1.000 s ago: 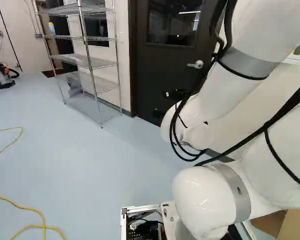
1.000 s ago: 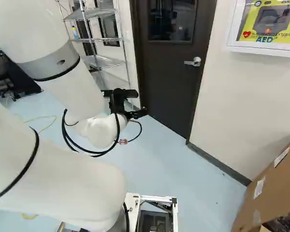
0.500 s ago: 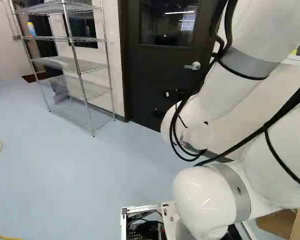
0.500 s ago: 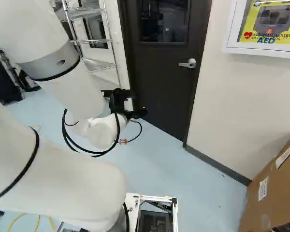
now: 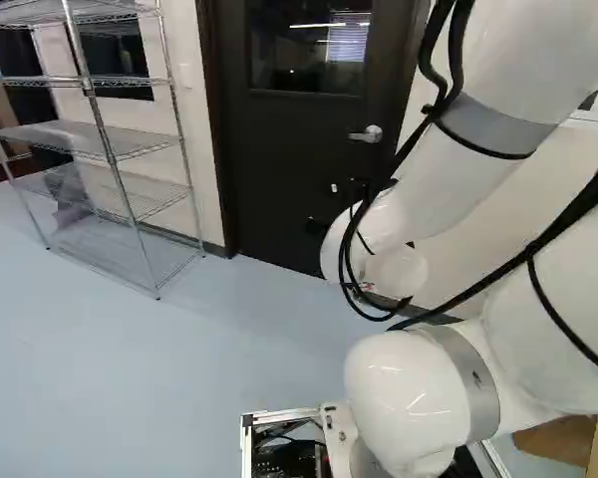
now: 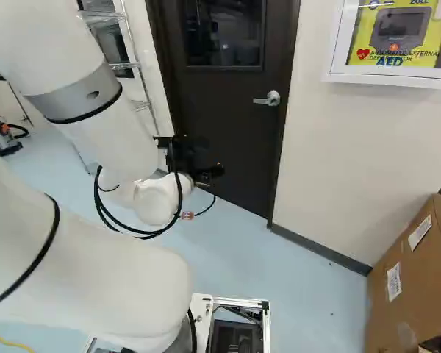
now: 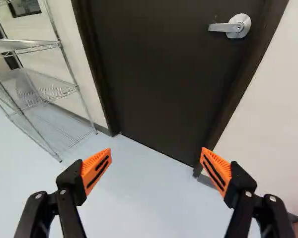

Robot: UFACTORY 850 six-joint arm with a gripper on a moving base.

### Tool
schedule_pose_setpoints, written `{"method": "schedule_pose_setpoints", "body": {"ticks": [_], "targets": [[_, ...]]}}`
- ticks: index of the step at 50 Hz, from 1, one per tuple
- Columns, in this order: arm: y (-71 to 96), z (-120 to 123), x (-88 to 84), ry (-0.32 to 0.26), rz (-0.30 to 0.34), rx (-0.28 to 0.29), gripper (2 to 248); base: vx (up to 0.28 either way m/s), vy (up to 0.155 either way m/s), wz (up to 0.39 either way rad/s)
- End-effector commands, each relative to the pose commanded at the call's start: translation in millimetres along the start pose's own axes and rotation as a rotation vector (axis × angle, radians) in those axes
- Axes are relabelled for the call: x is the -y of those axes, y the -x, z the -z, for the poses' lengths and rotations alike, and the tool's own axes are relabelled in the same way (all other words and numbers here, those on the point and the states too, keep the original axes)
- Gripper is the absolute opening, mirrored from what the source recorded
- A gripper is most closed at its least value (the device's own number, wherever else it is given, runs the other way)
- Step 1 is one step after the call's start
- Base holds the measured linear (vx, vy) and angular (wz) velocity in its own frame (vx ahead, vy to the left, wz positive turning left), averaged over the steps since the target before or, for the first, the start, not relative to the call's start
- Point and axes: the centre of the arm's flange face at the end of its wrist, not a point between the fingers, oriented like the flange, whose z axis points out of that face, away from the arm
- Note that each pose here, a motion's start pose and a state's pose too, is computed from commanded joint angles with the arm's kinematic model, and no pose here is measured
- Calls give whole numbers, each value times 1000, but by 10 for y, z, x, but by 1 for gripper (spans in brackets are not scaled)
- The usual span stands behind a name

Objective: Open the door and move inside

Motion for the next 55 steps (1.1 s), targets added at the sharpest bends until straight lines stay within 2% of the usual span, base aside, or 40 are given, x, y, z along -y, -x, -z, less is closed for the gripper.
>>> {"method": "schedule_pose_setpoints", "body": {"ticks": [27, 55], "targets": [[0, 0, 0, 0, 0, 0, 247, 186, 58, -266], [0, 0, 0, 0, 0, 0, 247, 164, 98, -300]]}}
